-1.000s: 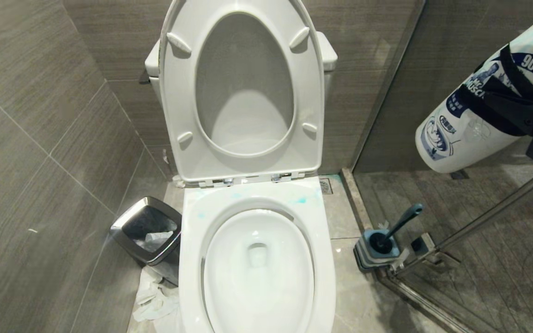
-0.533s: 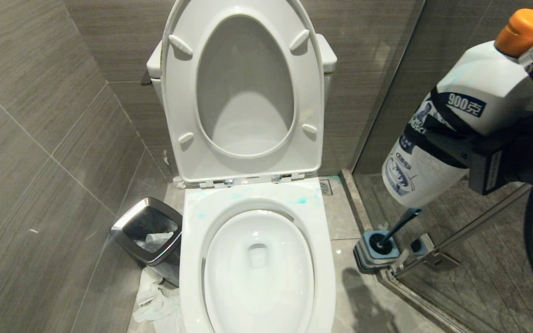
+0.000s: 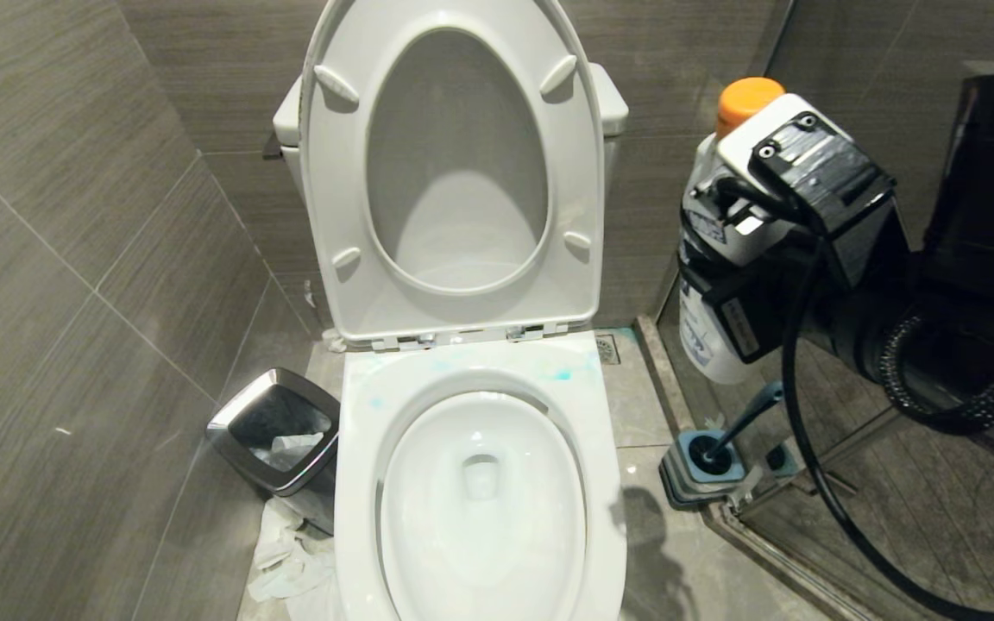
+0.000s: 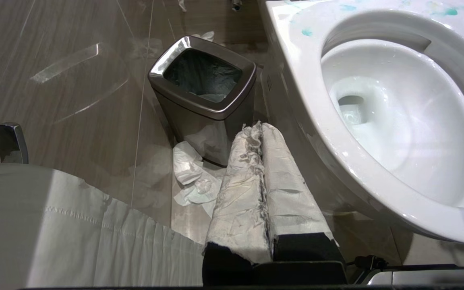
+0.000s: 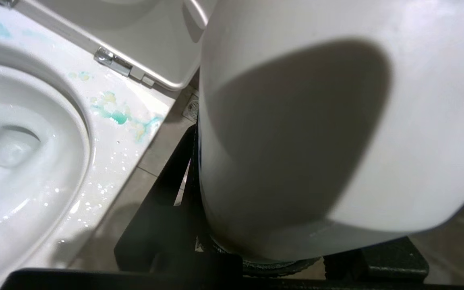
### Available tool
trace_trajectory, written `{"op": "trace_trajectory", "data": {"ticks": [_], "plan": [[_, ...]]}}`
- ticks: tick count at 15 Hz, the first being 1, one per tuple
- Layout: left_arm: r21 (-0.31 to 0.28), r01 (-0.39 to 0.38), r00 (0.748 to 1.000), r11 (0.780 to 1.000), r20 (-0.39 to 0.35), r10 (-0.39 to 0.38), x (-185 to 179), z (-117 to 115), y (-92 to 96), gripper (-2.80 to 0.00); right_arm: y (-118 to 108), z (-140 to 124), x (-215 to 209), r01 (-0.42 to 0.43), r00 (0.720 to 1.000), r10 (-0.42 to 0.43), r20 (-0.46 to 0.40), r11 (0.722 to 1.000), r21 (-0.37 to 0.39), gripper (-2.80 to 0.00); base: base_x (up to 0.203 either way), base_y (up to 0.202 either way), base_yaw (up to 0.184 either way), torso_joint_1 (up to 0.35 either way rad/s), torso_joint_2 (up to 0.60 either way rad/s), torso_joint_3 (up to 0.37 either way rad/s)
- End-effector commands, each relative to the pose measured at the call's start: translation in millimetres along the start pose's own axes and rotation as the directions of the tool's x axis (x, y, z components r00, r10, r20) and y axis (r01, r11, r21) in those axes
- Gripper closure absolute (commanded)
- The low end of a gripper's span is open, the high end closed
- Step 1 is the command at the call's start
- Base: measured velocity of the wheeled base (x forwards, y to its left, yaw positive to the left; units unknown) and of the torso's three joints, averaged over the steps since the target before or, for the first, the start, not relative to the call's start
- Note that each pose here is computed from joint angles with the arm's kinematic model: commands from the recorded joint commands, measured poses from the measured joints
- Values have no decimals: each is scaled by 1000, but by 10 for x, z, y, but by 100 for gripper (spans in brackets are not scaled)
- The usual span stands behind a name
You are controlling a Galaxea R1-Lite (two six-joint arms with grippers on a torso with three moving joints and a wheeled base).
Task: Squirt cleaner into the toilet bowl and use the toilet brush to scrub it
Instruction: Pour in the cleaning agent
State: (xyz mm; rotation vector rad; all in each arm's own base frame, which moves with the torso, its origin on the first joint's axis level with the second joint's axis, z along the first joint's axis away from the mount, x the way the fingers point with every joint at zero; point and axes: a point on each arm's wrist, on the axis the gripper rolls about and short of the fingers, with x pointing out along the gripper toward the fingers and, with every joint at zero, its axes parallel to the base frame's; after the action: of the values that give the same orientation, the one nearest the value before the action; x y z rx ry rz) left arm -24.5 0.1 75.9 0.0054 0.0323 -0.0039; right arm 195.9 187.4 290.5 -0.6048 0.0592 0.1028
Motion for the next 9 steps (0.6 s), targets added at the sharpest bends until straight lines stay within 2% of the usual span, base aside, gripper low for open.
{"op": "trace_trajectory", "data": {"ticks": [1,4,9], "plan": [[1,1,1000,1000,-3,-1,1,-1,0,0,184,15,153,-11,1000,8,-26,996,-89,0,0,0,0,0,0,0],[2,1,1000,1000,-3,-1,1,-1,0,0,378,39,184,-34,999,26,-35,970,-240,0,0,0,0,0,0,0],[1,1,1000,1000,-3,-1,1,-1,0,0,813,84,243,-34,997,0,-77,899,-436,0,0,0,0,0,0,0]]}}
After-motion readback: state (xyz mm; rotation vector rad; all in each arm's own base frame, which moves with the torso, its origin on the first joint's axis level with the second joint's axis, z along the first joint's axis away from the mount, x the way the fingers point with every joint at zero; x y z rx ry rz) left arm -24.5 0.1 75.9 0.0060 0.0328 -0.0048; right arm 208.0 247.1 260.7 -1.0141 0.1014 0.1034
